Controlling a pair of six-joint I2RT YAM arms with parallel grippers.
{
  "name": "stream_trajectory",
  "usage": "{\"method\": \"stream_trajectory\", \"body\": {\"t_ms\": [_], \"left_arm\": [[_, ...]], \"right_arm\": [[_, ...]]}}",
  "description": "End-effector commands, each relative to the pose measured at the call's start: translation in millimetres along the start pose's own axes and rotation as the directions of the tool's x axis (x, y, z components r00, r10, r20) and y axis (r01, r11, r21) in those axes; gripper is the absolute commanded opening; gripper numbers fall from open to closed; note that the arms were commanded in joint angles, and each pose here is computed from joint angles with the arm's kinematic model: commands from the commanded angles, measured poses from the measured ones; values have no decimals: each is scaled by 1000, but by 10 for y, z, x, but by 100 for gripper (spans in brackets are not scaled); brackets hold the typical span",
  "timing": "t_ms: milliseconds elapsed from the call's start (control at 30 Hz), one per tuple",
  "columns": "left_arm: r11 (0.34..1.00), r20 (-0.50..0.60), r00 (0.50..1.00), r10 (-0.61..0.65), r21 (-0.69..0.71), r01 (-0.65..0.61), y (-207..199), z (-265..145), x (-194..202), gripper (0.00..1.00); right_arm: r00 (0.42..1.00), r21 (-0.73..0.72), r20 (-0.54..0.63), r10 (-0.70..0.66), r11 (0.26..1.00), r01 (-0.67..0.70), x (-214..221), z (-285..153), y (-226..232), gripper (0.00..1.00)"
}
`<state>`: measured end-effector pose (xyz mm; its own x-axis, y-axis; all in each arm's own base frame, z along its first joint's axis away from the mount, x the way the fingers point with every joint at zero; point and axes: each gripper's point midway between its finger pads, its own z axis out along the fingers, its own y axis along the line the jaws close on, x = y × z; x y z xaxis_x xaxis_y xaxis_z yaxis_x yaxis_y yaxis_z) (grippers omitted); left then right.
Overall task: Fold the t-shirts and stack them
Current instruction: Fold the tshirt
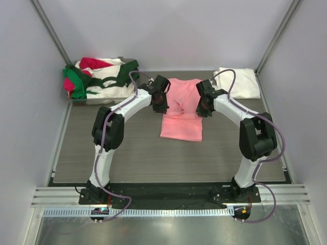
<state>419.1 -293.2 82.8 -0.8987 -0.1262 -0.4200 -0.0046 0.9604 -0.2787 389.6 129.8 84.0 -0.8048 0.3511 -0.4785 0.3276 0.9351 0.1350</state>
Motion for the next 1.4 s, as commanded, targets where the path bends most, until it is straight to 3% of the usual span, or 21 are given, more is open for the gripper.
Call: {"method": "stream_trajectory", "body": {"t_ms": [0, 67, 133, 167, 200, 267, 300, 400, 467, 500, 533, 567, 600, 667, 800, 1000, 1167, 1367], "left_arm": [[1000, -46, 999, 7, -17, -7, 93, 81, -10, 5], [1000, -51, 998, -22, 4, 23, 41, 85, -115, 10], [999, -58, 997, -46, -3, 45, 44, 135, -213, 16], [998, -65, 996, -68, 14, 69, 50, 147, -291, 27], [996, -55, 995, -82, 31, 84, 11, 142, -444, 30], [991, -88, 989, -119, 43, 123, 56, 67, -559, 36], [989, -54, 991, -122, 78, 126, -22, -37, -746, 38], [990, -46, 993, -109, 80, 113, 15, -241, -767, 47], [985, 26, 994, -109, 140, 105, -73, -564, -854, 49], [986, -40, 991, -128, 102, 132, 84, -423, -570, 49], [981, -4, 991, -133, 145, 132, 27, -690, -574, 49], [976, 15, 990, -137, 170, 133, 7, -705, -549, 49], [980, -46, 988, -146, 131, 151, 158, -569, -246, 49], [974, -33, 988, -152, 163, 155, 115, -745, -101, 49], [974, -71, 991, -111, 188, 123, 47, -696, 390, 49], [981, -137, 989, -59, 174, 83, -21, -533, 909, 48], [985, -133, 988, -75, 146, 95, 94, -406, 1033, 48], [988, -141, 986, -84, 115, 101, 181, -306, 1124, 48]], "right_arm": [[1000, -24, 25, 8, 1000, -8, -199, 82, 87, 1], [1000, -48, 2, 13, 999, -13, -226, 152, 151, 1], [1000, -78, 7, 31, 997, -30, -429, 236, 249, 18], [999, -85, 9, 39, 996, -39, -516, 266, 275, 28], [998, -89, 21, 59, 994, -57, -716, 273, 300, 52], [997, -97, 46, 69, 993, -64, -998, 90, 374, 66], [997, -100, 52, 63, 993, -57, -1058, 11, 394, 69], [994, -134, 89, 60, 990, -48, -1107, -338, 432, 70], [995, -161, 96, 37, 987, -21, -915, -533, 459, 70], [995, -178, 91, 30, 984, -13, -822, -566, 481, 70], [997, -194, 78, 25, 981, -10, -701, -579, 511, 69], [998, -210, 66, 19, 978, -5, -592, -594, 535, 69], [999, -233, 37, -6, 972, 15, -353, -574, 582, 67], [999, -254, 9, -37, 967, 38, -128, -527, 638, 65], [993, -222, -69, -92, 972, 74, 365, -359, 567, 63], [997, -176, -63, -45, 984, 33, 648, -427, 137, 68], [997, -230, -76, -2, 973, -16, 811, -498, -81, 75], [991, -248, -131, 12, 968, -45, 1019, -363, -186, 75]]}}
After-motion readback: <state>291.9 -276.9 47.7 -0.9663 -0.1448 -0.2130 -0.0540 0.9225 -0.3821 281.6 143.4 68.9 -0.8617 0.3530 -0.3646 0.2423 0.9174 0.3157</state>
